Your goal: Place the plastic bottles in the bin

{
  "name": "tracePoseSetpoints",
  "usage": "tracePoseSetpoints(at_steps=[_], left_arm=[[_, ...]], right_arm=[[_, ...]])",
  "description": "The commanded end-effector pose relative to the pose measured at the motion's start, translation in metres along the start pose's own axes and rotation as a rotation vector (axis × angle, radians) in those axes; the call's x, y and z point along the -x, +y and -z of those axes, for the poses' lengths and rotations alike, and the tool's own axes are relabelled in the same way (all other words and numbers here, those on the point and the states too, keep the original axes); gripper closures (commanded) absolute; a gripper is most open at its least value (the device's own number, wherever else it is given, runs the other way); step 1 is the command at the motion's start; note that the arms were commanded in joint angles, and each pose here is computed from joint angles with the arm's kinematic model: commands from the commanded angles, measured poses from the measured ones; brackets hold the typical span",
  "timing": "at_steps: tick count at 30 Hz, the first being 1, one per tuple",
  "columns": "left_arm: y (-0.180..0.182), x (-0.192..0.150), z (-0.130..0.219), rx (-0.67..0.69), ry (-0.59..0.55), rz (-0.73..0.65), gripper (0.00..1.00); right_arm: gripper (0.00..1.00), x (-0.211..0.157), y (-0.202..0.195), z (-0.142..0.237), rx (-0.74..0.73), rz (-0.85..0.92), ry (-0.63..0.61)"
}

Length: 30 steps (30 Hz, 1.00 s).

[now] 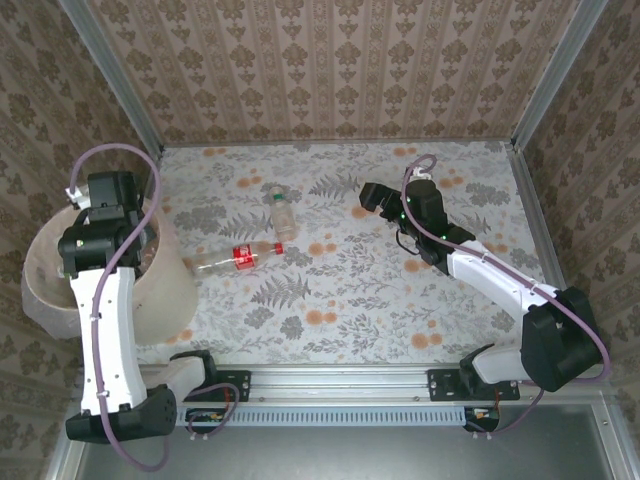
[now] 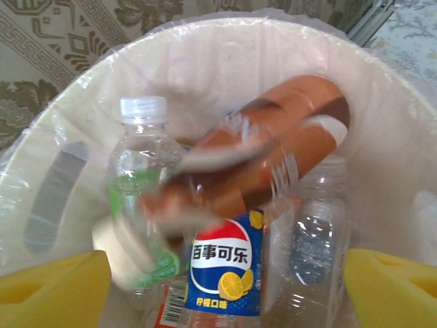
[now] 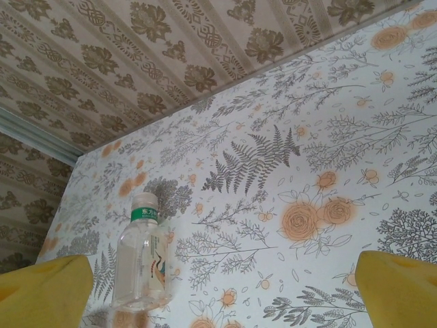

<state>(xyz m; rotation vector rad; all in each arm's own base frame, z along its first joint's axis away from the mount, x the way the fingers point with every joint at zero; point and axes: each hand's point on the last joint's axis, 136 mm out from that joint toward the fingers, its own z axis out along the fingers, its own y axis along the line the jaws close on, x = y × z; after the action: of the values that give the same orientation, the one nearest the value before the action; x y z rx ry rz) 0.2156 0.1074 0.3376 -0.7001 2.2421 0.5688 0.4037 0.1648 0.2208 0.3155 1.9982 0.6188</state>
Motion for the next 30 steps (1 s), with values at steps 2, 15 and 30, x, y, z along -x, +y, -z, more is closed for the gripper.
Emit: tracePoseSetpoints(at_steps=[2,15,30], left_arm=[[-0.004,0.004,0.012,-0.08,-0.048,0.028,0.09],[-0.056,0.003,0.008,-0.342,-0.031,0.05,0.0],[-0.201,-0.007,0.054,-0.614,-0.13,-0.113,0.0]], right_arm=[[0.0,0.003,-0.005,0.004,-0.022,0.008,-0.004],[0.0,0.001,-0.002,-0.001,-0.013,-0.026,0.017],[0.0,-0.011,-0.015,0.0,-0.046,-0.019,0.029]])
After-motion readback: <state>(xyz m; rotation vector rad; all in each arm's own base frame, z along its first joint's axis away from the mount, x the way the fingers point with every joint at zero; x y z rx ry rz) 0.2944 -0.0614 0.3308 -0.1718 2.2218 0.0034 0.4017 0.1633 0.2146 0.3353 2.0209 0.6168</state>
